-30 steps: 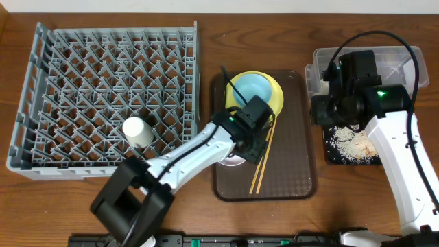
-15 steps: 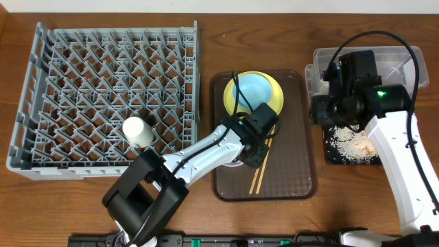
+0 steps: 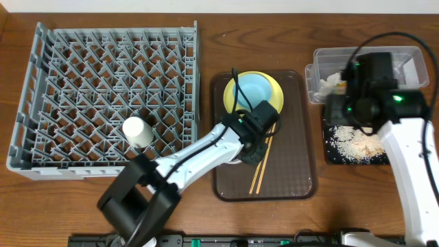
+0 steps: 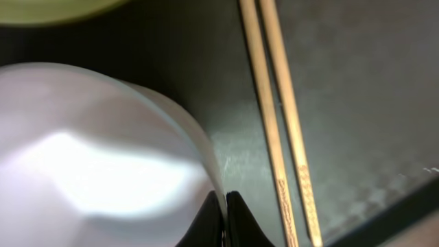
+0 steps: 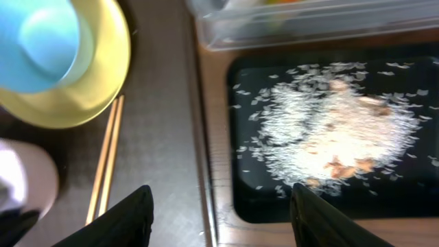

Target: Sort waste into correct bins and load items into the dishwasher rack

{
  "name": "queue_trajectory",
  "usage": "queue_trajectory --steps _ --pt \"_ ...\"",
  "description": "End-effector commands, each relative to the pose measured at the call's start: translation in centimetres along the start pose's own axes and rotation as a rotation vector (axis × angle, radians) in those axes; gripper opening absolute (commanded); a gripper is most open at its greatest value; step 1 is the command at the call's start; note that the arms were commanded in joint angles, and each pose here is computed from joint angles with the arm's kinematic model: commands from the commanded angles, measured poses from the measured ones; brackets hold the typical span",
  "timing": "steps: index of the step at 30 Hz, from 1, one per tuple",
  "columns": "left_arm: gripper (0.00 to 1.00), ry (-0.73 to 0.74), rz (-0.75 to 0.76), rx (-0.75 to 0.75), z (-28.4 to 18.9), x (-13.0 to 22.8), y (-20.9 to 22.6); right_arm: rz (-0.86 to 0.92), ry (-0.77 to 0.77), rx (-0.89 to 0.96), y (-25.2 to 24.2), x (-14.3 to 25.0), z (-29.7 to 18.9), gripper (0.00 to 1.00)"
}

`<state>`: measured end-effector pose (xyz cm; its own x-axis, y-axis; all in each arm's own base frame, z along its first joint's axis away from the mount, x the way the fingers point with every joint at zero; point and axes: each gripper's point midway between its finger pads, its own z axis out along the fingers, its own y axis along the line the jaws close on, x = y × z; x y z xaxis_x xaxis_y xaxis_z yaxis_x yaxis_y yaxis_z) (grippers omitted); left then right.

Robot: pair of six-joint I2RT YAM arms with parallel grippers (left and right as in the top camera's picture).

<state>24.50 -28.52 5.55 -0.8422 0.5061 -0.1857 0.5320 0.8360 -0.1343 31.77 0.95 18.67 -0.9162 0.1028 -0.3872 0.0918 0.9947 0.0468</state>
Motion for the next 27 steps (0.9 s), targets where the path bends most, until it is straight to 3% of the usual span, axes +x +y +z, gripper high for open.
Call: queue_trajectory --steps 1,5,12,17,22,27 --pt "0.06 -0.124 0.034 0.029 -5.1 -2.8 -0.5 0.046 -0.059 0.024 -1.4 -0.8 -1.7 0.65" --pt "0.06 -0.228 0.018 0.026 -10.7 -5.3 1.4 0.064 -0.056 0.032 -2.0 -0.8 -1.6 0.65" --pt "0.06 -0.415 -0.142 0.011 -18.1 -9.6 11.1 0.063 -0.056 0.032 -2.0 -0.8 -1.6 0.65" --pt "0.06 -0.598 -0.222 0.282 -22.1 -11.6 16.1 0.063 -0.056 0.032 -2.0 -0.8 -1.6 0.65" --pt "0.06 -0.762 -0.204 0.553 -25.8 -12.3 19.6 0.063 -0.056 0.031 -2.0 -0.8 -1.6 0.65" --pt "0.06 -0.848 -0.279 0.744 -27.3 -12.7 24.1 0.063 -0.055 0.028 -1.9 -0.8 -1.6 0.65"
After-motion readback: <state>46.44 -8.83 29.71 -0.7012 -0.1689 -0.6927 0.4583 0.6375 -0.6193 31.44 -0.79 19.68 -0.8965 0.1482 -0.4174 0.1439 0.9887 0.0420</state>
